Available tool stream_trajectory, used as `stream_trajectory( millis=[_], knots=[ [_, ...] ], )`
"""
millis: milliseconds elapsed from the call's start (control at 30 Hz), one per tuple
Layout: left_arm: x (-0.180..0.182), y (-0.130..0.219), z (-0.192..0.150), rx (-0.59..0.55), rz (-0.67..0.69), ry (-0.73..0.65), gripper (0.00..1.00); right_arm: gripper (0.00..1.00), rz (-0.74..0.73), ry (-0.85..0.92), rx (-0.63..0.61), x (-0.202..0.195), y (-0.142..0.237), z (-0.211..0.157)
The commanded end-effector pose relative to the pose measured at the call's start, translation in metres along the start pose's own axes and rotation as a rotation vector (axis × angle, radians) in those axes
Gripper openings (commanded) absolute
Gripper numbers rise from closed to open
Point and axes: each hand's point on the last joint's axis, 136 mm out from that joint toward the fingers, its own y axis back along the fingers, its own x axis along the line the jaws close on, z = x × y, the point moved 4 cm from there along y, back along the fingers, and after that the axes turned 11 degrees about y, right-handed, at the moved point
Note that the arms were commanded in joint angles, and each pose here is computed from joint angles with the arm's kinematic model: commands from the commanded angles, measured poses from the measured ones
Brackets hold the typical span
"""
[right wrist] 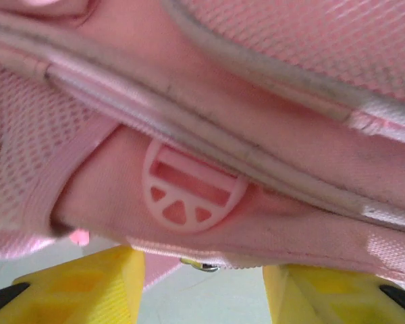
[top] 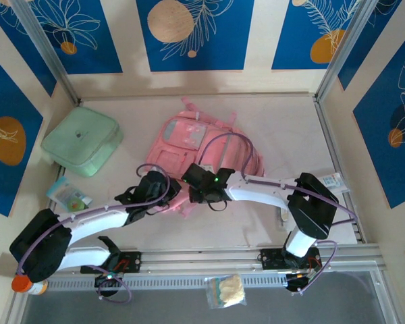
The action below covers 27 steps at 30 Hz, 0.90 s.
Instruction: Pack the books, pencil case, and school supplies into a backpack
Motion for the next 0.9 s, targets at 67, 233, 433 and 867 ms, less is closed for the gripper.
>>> stream_trajectory(
  millis=[67,233,433,867],
  knots=[
    [-0.035,0.013,0.001,-0.03,-0.114,0.005,0.0,0.47,-0.179,-0.079,-0.024,-0.027,0.007,-0.002],
    [-0.032,0.017,0.005,-0.061,-0.072,-0.028,0.0,0.43,-0.25,-0.074,0.01,-0.052,0.016,-0.02],
    [-0.034,0.02,0.007,-0.068,-0.082,-0.043,0.0,0.37,-0.206,-0.011,0.028,-0.065,0.032,-0.037],
    [-0.04,0.023,0.007,-0.072,-0.096,-0.052,0.0,0.42,0.008,0.211,-0.006,-0.028,0.009,-0.045]
  ],
)
